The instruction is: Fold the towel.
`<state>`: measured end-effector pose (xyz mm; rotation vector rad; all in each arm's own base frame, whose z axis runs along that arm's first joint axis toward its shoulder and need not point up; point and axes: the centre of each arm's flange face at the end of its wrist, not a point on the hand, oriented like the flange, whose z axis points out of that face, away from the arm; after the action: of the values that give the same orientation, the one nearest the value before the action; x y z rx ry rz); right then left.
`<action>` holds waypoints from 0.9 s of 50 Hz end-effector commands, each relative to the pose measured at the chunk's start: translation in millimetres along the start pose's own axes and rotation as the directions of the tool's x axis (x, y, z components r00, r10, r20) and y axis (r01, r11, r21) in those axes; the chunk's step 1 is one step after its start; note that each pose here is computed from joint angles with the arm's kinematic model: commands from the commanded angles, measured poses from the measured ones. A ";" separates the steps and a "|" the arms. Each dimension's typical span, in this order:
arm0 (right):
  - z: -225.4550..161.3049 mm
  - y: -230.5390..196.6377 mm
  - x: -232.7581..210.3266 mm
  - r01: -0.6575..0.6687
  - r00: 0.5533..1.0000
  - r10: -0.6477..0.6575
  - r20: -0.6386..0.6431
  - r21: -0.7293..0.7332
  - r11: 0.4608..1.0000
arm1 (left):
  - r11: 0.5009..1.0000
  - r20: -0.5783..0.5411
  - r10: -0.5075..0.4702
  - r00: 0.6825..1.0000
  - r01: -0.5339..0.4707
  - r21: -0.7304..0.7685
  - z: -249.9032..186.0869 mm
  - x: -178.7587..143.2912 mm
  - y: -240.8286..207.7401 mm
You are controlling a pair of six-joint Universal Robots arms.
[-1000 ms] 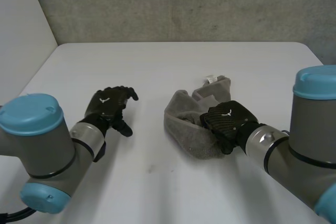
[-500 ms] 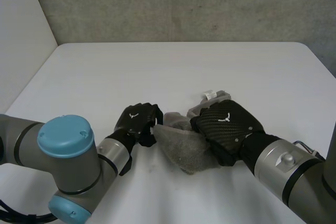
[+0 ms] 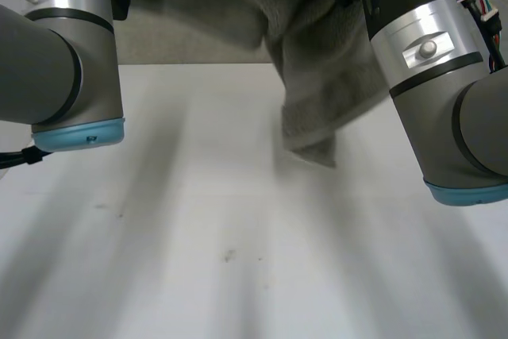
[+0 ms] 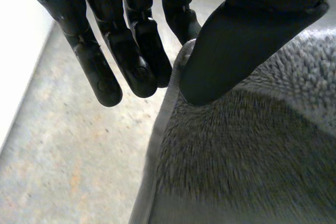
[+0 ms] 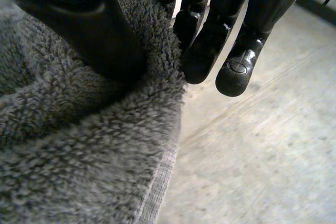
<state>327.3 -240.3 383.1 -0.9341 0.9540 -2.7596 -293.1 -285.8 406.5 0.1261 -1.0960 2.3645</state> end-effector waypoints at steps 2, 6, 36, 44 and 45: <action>-35.8 37.2 -32.8 -0.011 0.977 0.078 0.198 -0.320 0.947 | 0.934 -0.086 0.091 0.992 -0.115 -0.337 -72.0 -10.0 49.6; -86.9 65.5 -66.1 0.024 0.897 0.258 0.358 -0.624 0.781 | 0.864 -0.129 0.125 0.984 -0.172 -0.473 -112.1 -21.5 76.1; -158.4 103.3 -41.1 -0.218 0.847 0.532 0.017 -0.901 0.376 | 0.562 -0.252 0.272 0.929 -0.366 -0.742 -218.1 -69.3 113.2; -175.2 115.3 -15.0 -0.375 0.793 0.588 -0.161 -0.890 0.261 | 0.604 -0.196 0.321 0.927 -0.360 -0.711 -198.3 -84.4 98.3; -175.2 115.3 -15.0 -0.375 0.793 0.588 -0.161 -0.890 0.261 | 0.612 -0.183 0.330 0.926 -0.358 -0.705 -194.3 -87.5 96.0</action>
<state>239.7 -234.5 200.5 -0.8190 2.2818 -1.4674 -253.1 -220.9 173.5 -0.5248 -2.1260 1.9394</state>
